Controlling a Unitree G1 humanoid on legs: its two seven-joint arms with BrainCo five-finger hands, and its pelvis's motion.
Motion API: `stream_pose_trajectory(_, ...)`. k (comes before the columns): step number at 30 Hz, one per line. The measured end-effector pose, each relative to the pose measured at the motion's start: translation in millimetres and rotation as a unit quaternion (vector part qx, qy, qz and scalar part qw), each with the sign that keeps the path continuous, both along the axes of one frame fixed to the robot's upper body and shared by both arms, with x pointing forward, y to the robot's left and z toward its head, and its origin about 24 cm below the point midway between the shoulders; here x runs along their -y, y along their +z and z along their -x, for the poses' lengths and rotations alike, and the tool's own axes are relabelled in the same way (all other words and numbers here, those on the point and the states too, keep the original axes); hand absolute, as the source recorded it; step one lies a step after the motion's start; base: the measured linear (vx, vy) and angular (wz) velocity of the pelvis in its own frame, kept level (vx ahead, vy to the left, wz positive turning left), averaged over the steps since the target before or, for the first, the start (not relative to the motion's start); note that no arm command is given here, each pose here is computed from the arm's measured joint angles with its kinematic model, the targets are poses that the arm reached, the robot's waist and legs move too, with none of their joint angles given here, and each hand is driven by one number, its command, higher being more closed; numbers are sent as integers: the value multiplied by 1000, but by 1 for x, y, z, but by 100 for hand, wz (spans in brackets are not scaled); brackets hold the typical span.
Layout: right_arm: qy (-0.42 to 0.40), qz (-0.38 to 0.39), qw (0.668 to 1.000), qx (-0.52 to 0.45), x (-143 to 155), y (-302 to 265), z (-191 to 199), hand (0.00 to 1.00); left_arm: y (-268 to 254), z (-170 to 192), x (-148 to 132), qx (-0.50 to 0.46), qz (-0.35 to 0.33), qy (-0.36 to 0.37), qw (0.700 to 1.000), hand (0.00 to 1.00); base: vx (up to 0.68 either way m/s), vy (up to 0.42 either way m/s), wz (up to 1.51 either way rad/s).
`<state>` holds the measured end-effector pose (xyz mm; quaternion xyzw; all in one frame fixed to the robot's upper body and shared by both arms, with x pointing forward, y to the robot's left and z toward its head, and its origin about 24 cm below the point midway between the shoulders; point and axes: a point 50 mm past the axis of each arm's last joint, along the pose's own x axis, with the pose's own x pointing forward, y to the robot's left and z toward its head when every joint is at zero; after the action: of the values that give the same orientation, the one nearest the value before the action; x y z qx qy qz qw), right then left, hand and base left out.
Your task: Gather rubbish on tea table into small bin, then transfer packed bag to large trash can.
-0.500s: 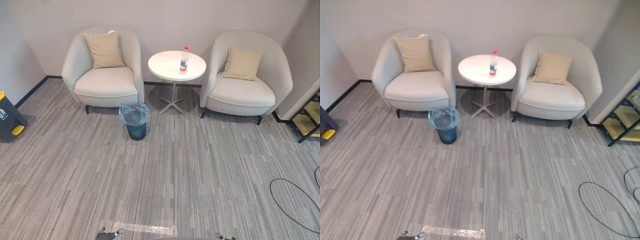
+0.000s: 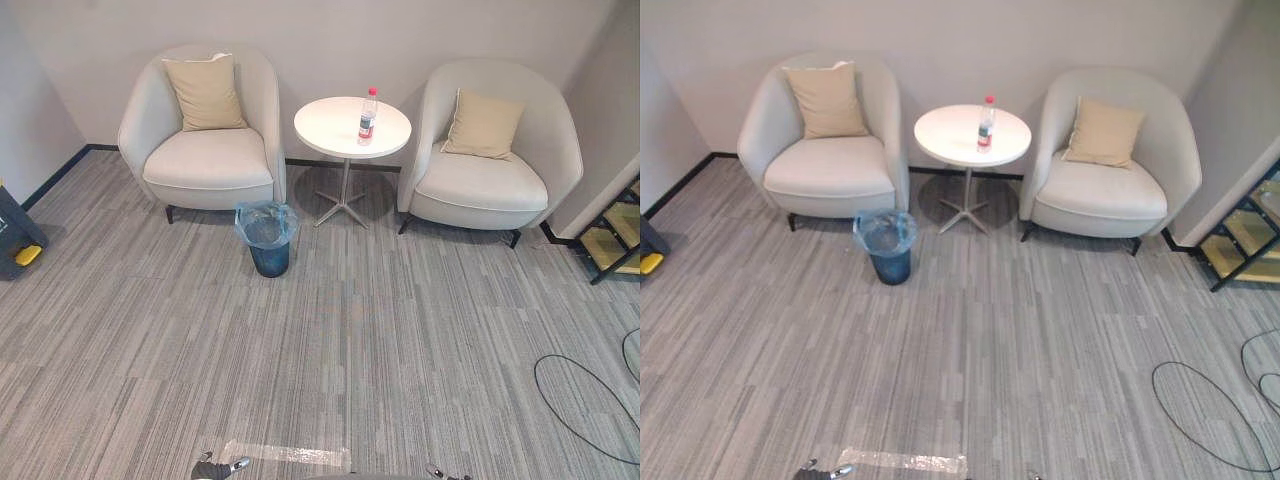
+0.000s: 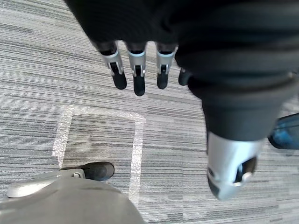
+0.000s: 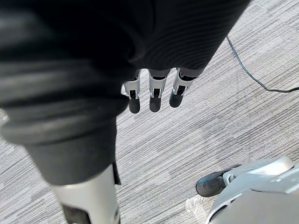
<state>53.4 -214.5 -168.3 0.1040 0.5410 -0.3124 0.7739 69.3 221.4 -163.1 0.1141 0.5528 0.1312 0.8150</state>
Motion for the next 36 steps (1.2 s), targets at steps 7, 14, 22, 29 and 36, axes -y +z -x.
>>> stream_pose_trajectory(7,-11,-4,1000,2,0,0,1,0,0,-1,0,-6,-2,-16,1000,0,0,0,0)
stream_pose_trajectory(14,-49,-17,999,10,-1,-1,2,0,0,-3,1,-10,5,-26,1000,0,0,-2,0)
stream_pose_trajectory(22,-116,-34,992,35,-6,-1,0,0,2,-9,0,5,10,-10,1000,0,9,-35,-13)
stream_pose_trajectory(29,-107,-19,992,66,-1,5,-7,0,7,-17,4,47,28,32,998,0,80,-32,-19)
stream_pose_trajectory(36,-81,-23,992,90,-4,9,-32,0,3,-9,8,34,36,43,998,0,361,207,-70)
